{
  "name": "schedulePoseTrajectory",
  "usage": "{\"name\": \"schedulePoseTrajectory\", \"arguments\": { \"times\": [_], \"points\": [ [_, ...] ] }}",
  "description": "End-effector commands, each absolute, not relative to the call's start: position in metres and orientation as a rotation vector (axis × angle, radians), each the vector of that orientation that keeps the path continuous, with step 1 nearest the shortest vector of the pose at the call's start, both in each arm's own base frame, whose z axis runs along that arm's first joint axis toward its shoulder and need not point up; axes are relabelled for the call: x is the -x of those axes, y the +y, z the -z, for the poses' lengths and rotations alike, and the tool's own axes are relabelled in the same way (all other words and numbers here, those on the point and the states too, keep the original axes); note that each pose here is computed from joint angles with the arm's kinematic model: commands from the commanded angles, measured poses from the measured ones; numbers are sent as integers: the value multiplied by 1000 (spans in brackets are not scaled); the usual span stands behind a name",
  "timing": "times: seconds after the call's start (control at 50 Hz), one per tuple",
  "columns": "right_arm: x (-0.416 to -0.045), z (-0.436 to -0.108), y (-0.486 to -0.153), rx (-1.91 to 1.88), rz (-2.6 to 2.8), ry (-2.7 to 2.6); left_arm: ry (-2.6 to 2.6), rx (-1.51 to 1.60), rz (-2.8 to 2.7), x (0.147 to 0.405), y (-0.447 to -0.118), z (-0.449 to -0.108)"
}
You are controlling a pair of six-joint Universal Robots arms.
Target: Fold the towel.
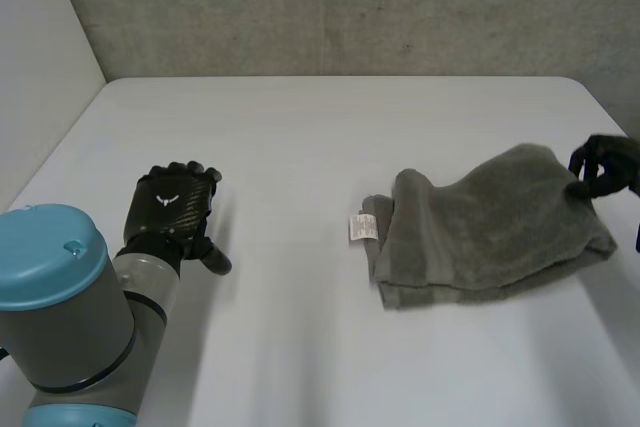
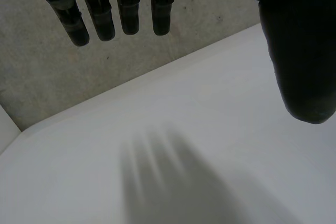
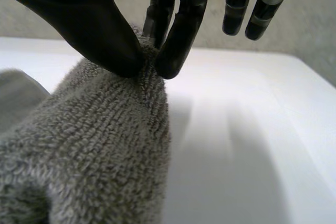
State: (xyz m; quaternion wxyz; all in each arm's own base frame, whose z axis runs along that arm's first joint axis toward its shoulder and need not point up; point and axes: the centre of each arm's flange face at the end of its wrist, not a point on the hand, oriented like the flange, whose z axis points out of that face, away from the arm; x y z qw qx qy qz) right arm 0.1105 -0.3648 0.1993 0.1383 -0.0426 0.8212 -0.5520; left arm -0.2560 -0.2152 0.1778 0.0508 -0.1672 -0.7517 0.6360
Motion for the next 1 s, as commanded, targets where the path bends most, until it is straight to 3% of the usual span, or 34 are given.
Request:
{"name": "schedulePoseTrajectory", "arguments": {
  "times": [0.02, 0.12, 0.2, 0.44, 0.52, 0.7, 0.9, 1.0],
  "points": [
    [-163, -241, -342, 276, 1596, 2205, -2290, 507, -1936, 256, -215, -178],
    [-209, -242, -320, 388, 1527, 2136, -2293, 505, -1938, 256, -215, -178],
    [-246, -220, -301, 472, 1411, 2136, -2294, 503, -1939, 255, -216, -178],
    [-303, -171, -274, 592, 1319, 2168, -2298, 506, -1934, 255, -215, -176],
    [-308, -153, -272, 599, 1285, 2203, -2296, 509, -1933, 256, -214, -176],
    [-308, -159, -272, 575, 1313, 2212, -2295, 515, -1926, 256, -213, -175],
    [-266, -233, -281, 366, 1458, 2118, -2188, 496, -2000, 267, -227, -199],
    [-241, -246, -292, 318, 1497, 2101, -2028, 537, -1993, 287, -231, -220]
  ]
}}
